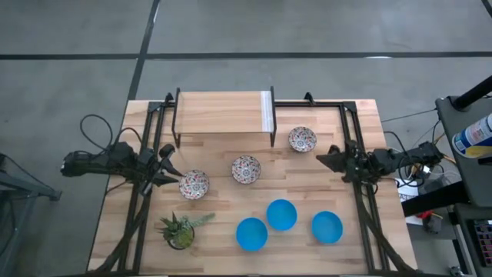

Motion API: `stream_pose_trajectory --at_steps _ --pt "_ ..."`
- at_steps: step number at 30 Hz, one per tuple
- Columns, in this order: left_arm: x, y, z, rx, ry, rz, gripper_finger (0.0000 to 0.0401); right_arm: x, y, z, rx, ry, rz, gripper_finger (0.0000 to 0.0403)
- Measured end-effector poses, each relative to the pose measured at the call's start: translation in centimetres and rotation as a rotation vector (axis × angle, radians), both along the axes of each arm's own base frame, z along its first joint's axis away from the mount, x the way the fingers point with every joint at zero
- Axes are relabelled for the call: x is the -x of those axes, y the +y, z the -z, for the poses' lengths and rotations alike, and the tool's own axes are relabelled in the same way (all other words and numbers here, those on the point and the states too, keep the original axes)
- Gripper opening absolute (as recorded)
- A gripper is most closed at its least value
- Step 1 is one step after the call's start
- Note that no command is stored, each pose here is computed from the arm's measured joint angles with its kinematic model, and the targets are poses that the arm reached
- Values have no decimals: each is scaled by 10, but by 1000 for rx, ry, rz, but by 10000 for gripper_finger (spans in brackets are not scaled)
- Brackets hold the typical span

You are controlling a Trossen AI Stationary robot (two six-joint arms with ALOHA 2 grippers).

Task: Pick & Place Mini bowls
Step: Put the white patterned bowl on the shelf

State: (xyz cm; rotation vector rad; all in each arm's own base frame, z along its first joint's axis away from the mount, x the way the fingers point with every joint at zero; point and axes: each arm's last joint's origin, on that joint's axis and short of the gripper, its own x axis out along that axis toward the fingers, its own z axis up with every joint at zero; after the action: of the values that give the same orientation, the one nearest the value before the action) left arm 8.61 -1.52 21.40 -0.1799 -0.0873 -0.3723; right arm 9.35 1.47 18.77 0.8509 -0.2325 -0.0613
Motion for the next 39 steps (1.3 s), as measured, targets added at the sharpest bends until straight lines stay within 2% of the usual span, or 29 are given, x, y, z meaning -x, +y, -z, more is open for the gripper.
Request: stream_pose_trajectory --at_steps 4,9,13,18,20,24,27,32,39 --pt "0 0 0 0 1 0 90 0 -2 0 -63 -15 40 8" --pt "0 0 0 0 0 0 90 1 -2 -1 -203 -50 15 8" --pt "0 0 0 0 0 0 90 0 -2 0 -262 -49 7 8" --pt "0 0 0 0 0 0 90 0 -1 1 -214 -34 -3 8" --pt "0 0 0 0 0 0 90 -1 -1 3 -228 -15 4 9" --pt "0 0 0 0 0 0 90 -4 -1 18 -378 98 49 9" --pt "0 0 0 0 0 0 90 -8 -1 24 -449 167 93 10" --pt "0 0 0 0 0 0 90 -15 -1 28 -584 234 154 45" --pt "0 0 0 0 1 0 90 -28 1 19 -624 359 239 125"
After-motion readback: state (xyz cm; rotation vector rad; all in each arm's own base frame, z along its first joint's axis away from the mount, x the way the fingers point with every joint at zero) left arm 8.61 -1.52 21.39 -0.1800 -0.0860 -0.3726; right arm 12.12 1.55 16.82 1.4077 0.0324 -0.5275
